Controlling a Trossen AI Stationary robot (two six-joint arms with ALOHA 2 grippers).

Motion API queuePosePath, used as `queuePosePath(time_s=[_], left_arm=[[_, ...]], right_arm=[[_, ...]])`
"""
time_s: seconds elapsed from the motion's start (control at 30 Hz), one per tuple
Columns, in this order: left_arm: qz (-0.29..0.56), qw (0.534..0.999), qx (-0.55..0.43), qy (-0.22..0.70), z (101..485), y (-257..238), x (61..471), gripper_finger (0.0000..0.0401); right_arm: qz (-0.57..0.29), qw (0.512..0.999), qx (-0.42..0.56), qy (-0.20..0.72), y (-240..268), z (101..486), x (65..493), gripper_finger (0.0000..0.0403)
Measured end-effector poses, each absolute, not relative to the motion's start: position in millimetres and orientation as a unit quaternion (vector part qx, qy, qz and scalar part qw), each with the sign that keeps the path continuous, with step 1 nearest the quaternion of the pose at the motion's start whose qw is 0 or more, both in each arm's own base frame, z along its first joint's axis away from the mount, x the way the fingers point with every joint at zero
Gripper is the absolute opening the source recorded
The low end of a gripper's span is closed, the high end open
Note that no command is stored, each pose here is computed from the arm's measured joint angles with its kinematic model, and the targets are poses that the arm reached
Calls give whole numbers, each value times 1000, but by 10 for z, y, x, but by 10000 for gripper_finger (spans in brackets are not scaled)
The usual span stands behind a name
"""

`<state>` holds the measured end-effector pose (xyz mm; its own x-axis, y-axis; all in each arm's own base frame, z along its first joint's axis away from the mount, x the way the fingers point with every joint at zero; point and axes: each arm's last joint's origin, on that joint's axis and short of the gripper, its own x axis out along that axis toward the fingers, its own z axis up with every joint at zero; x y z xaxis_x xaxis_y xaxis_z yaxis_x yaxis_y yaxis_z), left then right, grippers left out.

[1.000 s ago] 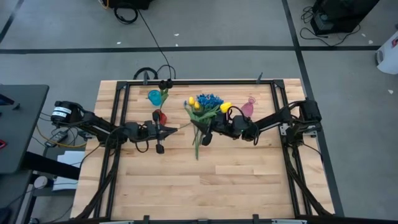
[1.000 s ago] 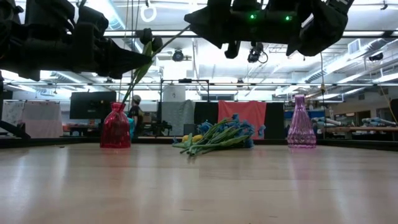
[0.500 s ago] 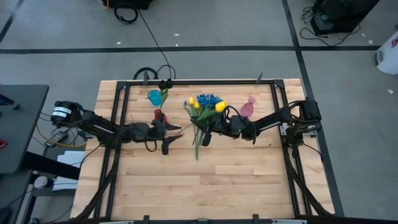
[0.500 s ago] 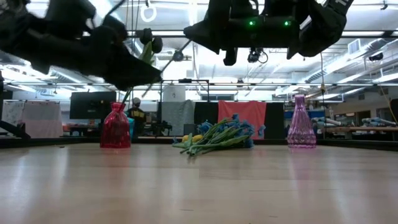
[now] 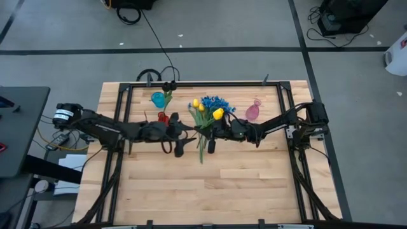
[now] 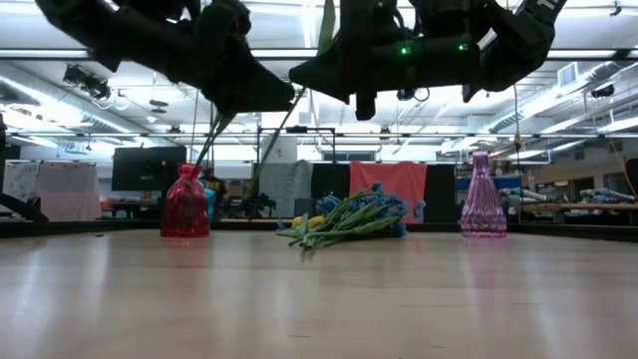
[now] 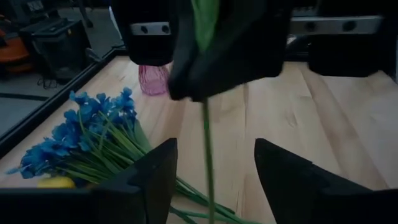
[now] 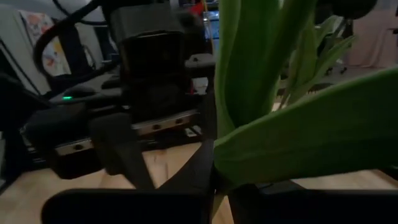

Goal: Sort flowers into vase by color
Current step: Put the yellow flower into the pink vase

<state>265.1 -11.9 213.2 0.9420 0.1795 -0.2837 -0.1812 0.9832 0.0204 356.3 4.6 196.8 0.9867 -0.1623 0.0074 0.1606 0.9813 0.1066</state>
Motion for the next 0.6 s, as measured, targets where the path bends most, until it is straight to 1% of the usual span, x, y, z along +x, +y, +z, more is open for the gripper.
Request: queuePosePath(time_s=[0.23, 0.37, 0.6], left_arm=[[87, 986, -9, 144, 2145, -50, 2710, 173], [87, 986, -11, 141, 2144, -21, 2718, 141], [56, 991, -14, 124, 2154, -16, 2751, 79]], right_arm=[[-64, 997, 48, -5, 62, 1965, 3564, 40], [-61, 997, 47, -3, 70, 1960, 3564, 40], [-58, 998, 39, -3, 87, 1961, 3563, 40]])
